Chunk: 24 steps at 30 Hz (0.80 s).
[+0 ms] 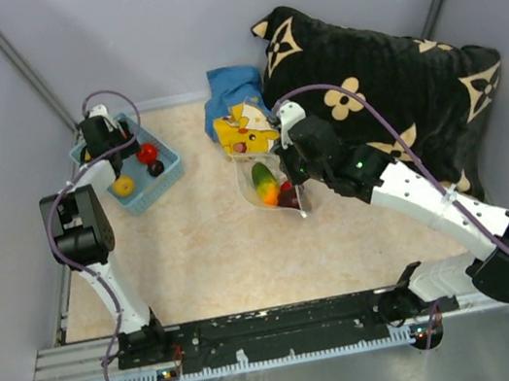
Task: Place the food in the zip-top bag and seal the zipper
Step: Pick up the fake fruit from the bin.
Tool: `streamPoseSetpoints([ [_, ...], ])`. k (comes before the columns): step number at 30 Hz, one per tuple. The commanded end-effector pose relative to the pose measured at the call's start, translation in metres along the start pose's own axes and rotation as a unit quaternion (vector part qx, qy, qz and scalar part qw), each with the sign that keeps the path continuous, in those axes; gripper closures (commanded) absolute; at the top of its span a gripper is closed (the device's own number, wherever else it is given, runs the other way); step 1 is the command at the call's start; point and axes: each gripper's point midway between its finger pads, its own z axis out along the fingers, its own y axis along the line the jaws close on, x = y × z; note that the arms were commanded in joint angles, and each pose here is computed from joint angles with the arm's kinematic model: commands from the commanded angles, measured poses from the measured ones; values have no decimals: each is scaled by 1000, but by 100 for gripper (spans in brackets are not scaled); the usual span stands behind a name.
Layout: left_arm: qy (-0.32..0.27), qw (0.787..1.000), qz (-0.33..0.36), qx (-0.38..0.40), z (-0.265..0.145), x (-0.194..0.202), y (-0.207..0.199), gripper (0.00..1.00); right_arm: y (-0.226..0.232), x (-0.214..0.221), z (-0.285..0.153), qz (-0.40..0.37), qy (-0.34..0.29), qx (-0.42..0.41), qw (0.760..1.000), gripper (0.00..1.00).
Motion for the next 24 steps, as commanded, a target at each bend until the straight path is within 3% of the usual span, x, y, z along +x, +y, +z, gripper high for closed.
streamPoseSetpoints([
  [1, -63, 997, -38, 34, -35, -43, -13, 42, 3, -19, -5, 4, -28, -1, 1000, 100],
  [15, -72, 977, -168, 111, -121, -33, -39, 47, 2, -24, -8, 5, -28, 4, 1000, 100],
  [24, -90, 957, -176, 214, -205, -46, -85, 49, -2, -23, -8, 7, -26, 14, 1000, 100],
])
